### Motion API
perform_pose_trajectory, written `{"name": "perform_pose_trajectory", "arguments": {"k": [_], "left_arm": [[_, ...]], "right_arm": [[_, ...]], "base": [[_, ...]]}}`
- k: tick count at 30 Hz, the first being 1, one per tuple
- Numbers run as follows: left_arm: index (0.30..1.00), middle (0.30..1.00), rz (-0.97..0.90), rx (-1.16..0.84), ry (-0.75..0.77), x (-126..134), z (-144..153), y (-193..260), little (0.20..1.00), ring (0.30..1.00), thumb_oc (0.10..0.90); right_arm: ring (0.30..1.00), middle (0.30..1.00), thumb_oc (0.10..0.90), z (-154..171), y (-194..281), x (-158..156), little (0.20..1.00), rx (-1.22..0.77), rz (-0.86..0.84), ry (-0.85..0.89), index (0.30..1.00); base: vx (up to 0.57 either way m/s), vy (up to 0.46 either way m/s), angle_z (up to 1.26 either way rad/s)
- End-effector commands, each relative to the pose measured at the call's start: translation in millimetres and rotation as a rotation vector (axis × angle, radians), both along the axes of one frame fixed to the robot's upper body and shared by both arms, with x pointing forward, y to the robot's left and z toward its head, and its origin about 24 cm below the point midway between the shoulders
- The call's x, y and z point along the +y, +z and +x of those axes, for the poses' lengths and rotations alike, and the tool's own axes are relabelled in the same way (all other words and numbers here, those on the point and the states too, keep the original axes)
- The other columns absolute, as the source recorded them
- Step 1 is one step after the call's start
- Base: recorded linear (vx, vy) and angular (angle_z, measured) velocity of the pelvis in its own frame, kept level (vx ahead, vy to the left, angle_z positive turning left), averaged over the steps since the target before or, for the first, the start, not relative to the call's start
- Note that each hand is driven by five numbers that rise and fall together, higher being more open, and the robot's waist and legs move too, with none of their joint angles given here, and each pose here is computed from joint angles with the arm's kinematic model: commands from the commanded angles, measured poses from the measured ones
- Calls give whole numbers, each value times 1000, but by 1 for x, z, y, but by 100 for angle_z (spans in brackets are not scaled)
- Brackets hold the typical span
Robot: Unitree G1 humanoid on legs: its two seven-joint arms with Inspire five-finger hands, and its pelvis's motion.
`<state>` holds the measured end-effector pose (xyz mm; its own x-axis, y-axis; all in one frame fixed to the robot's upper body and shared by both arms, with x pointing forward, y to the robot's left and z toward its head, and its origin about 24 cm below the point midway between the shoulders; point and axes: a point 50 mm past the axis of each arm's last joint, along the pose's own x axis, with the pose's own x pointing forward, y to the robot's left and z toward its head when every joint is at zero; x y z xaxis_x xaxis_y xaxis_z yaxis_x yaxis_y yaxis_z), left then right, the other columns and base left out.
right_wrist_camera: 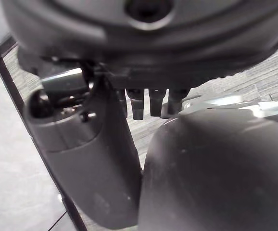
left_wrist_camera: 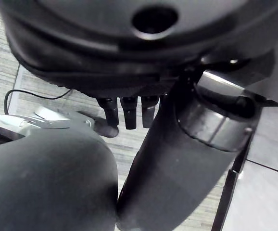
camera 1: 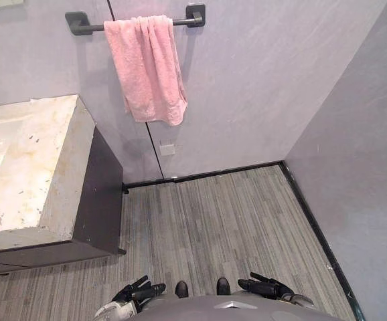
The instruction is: Organize the bathroom.
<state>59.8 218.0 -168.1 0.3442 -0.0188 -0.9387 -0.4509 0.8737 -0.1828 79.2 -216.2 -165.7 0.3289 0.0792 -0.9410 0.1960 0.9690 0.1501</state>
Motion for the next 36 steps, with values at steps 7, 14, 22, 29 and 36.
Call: {"name": "perform_pose_trajectory", "arguments": {"k": [7,14,22,29,36], "left_arm": [[900,900,13,63,-49,0,-5,-2,900,900,800],[900,900,46,81,-71,10,-7,-1,900,900,800],[900,900,85,67,-48,28,-2,4,900,900,800],[900,900,98,47,-33,31,-2,7,900,900,800],[900,900,44,-20,43,20,12,6,900,900,800]], "right_arm": [[900,900,800,-40,-7,1,900,273,40,-7,900],[900,900,800,-24,-3,-7,900,261,21,-10,900],[900,900,800,-26,-2,-15,900,226,6,-3,900],[900,900,800,-51,-4,-10,900,344,42,42,900],[900,900,800,-43,-4,-9,900,310,50,17,900]], "base": [[0,0,0],[13,25,-3],[85,-21,-30],[295,-261,31],[159,-185,32]]}}
